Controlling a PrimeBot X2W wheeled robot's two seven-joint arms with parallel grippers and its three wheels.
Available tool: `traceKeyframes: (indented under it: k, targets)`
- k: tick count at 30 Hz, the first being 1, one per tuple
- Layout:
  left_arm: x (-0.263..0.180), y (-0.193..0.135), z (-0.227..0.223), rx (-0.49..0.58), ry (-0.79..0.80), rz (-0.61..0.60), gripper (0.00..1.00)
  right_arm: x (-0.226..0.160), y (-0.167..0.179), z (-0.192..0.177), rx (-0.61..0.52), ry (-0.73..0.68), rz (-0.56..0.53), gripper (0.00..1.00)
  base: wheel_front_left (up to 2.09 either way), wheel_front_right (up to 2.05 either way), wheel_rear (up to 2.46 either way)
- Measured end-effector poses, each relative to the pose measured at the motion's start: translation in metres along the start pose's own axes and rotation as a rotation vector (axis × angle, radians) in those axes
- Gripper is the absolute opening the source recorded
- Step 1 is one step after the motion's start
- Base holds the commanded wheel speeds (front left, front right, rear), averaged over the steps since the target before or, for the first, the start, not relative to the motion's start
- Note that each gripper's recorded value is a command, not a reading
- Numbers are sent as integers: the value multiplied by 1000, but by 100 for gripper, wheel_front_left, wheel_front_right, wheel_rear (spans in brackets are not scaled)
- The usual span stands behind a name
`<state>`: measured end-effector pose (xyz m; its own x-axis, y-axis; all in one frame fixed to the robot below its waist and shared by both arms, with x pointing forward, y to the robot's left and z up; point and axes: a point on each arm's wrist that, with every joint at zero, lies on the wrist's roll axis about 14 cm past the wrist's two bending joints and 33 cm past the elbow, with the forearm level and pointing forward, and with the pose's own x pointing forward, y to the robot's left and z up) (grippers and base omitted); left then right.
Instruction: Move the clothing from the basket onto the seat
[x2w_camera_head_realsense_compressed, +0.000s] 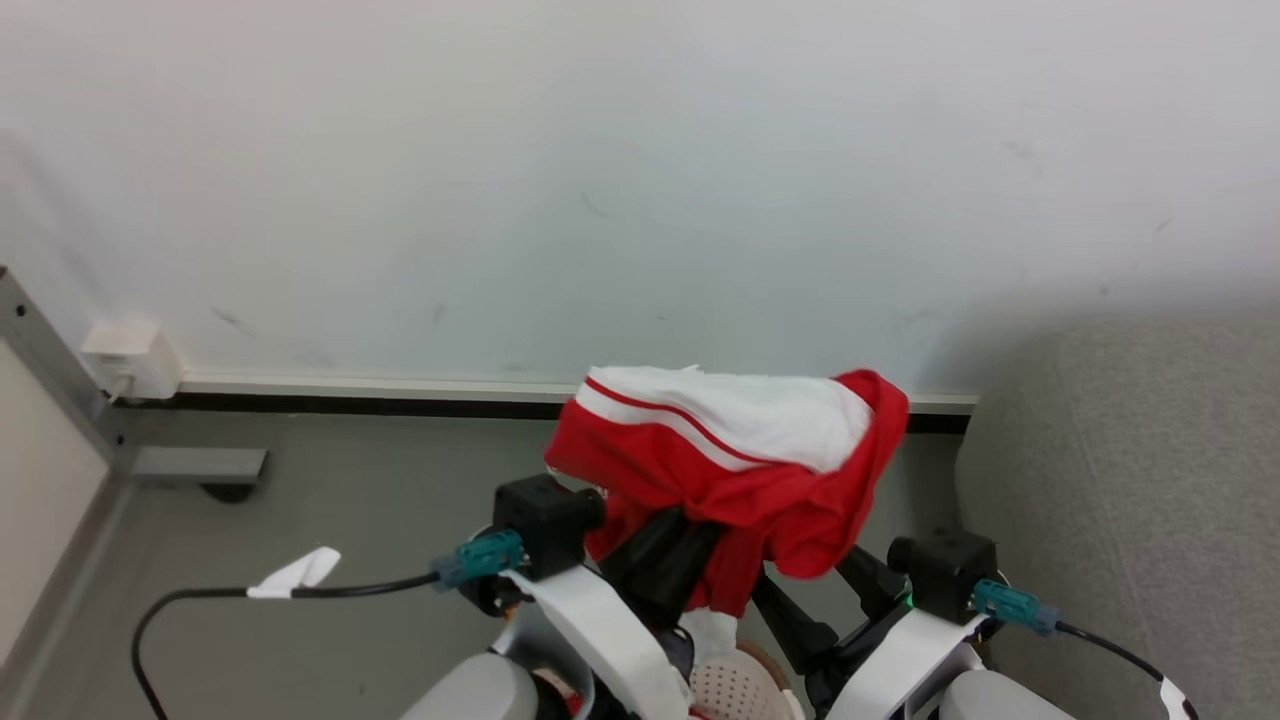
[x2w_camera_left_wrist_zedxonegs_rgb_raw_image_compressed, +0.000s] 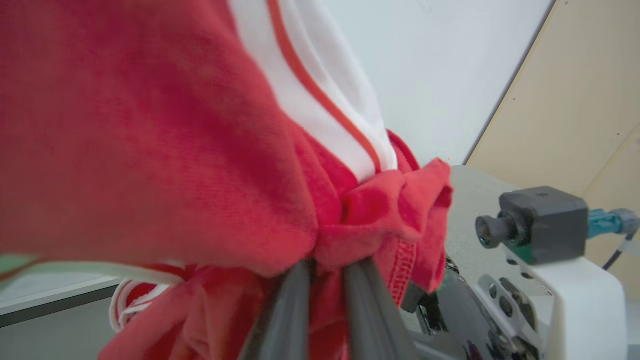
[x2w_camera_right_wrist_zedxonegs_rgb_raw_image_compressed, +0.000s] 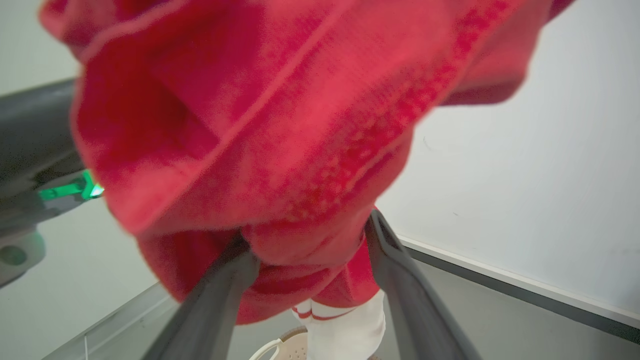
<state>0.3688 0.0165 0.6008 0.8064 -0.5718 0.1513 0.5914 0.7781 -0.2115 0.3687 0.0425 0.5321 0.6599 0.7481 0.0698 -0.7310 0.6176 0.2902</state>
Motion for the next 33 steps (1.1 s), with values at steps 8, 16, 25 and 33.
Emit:
traceKeyframes:
  k: [8,16,25,33]
  targets:
    - [-11,-2,-5,-16,18,11,0,15,14,-1,17,19,60,100,0,0,0]
    - [-12,5,-7,-22,25,32,0,17,20,6,23,-2,80,0,0,0,0]
    - [-10,18,-13,-32,40,71,0,8,10,12,35,-29,48,0,0,0,0]
    - [-8,14,-23,-59,72,60,100,-3,-5,23,31,-64,-3,0,0,0,0]
